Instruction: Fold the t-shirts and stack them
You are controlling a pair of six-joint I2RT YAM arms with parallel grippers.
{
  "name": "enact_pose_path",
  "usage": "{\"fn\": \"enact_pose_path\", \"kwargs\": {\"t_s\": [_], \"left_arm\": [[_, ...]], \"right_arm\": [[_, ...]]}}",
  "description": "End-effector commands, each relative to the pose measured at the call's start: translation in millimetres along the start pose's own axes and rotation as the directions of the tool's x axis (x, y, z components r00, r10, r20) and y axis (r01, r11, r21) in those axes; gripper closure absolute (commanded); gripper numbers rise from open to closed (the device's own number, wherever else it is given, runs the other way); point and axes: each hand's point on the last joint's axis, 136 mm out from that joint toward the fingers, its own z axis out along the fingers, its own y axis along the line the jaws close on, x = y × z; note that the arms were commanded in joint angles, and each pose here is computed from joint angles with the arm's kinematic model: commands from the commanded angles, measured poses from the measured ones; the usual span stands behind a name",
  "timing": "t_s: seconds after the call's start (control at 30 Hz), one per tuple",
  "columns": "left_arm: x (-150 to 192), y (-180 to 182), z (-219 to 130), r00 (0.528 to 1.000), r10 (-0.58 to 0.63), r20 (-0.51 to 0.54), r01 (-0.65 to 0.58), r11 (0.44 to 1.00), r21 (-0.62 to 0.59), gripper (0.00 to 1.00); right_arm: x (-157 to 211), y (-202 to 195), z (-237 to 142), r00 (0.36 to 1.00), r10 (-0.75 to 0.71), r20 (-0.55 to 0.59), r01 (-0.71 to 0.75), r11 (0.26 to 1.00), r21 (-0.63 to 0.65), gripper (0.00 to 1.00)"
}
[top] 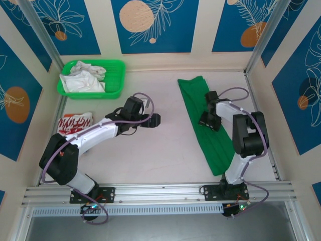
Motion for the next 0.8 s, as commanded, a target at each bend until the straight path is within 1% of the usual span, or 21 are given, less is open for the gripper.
{"fn": "enact_pose_path", "kwargs": {"t_s": [0.0,0.13,0.23,0.33,0.4,0.53,0.67,0.77], "left_arm": [[1,-1,-3,1.000,0.018,0.005,-0.018,1.000,-0.004,0.09],[1,7,-9,0.999,0.038,0.012,-0.038,0.998,-0.046,0.09],[2,15,-12,0.999,0.045,0.015,-0.043,0.996,-0.076,0.09],[5,19,-13,0.999,0.035,0.014,-0.034,0.996,-0.081,0.09],[6,19,-12,0.999,0.035,0.008,-0.034,0.997,-0.074,0.09],[7,12,-8,0.999,0.043,0.000,-0.042,0.999,-0.034,0.09],[12,0,3,0.997,0.063,-0.034,-0.063,0.998,0.025,0.08],[17,-11,12,0.994,0.094,-0.056,-0.091,0.994,0.055,0.08]], "right_arm": [[23,36,15,0.996,-0.025,-0.087,0.023,0.999,-0.026,0.38],[29,80,16,0.994,-0.070,-0.089,0.068,0.997,-0.022,0.38],[35,112,14,0.993,-0.063,-0.097,0.059,0.997,-0.044,0.39],[45,142,9,0.993,-0.056,-0.105,0.046,0.994,-0.095,0.40],[48,156,3,0.993,-0.069,-0.098,0.056,0.990,-0.126,0.40],[34,160,-22,0.996,-0.079,-0.029,0.074,0.984,-0.161,0.39],[11,148,-52,0.995,-0.071,0.072,0.084,0.978,-0.191,0.30],[-9,135,-69,0.991,-0.030,0.133,0.059,0.975,-0.216,0.25]]}}
